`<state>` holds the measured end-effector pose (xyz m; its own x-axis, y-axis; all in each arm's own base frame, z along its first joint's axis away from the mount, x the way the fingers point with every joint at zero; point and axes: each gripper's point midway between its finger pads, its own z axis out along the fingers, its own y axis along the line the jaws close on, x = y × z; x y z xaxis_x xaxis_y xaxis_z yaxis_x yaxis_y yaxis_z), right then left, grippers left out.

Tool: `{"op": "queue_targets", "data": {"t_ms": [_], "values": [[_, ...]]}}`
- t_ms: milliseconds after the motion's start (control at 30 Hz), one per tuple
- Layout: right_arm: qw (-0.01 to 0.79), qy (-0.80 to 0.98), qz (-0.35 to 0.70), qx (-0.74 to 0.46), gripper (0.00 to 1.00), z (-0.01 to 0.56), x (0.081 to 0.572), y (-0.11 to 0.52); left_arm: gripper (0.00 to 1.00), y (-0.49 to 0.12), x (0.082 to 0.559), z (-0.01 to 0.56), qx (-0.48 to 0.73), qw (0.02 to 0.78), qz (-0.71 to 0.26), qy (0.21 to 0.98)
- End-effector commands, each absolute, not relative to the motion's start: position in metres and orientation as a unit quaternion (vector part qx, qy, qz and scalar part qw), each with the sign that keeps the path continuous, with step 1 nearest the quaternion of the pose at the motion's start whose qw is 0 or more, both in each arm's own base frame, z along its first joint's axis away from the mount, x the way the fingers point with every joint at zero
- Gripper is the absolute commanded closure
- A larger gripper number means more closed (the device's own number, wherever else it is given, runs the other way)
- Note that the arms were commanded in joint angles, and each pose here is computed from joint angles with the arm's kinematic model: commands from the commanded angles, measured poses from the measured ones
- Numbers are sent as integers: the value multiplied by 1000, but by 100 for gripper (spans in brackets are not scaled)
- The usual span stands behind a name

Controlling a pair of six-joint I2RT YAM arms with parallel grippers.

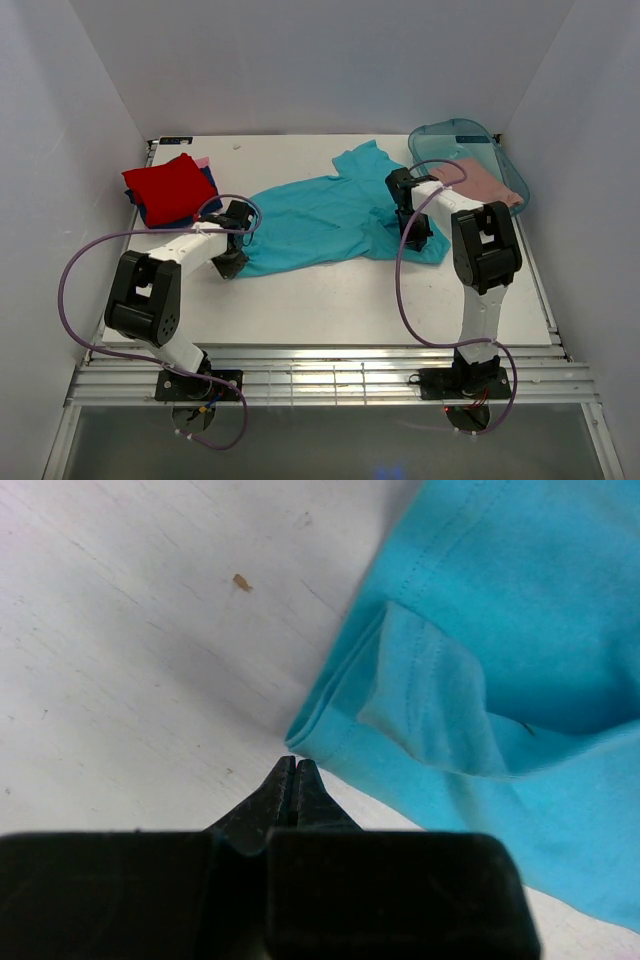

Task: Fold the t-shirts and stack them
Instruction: Fold the flattened tshirt in 1/3 of the way

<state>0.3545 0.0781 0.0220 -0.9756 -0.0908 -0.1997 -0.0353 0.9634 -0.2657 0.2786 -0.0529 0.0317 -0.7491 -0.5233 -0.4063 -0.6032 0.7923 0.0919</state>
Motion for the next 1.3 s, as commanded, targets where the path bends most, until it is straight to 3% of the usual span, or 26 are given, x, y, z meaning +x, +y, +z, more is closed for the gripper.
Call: {"op": "queue_targets", "data": {"t_ms": [0,467,767,1267], "values": [[72,988,-132,-38,92,9,346,78,100,-38,271,31,-316,184,138,921],[62,981,-180,-29,92,10,369,40,100,-17,262,28,-322,176,152,918],[60,982,-173,-36,92,10,371,43,100,-64,333,134,-316,329,-36,889],[61,983,-167,-37,92,11,369,44,100,-104,307,73,-304,254,-78,915]]}}
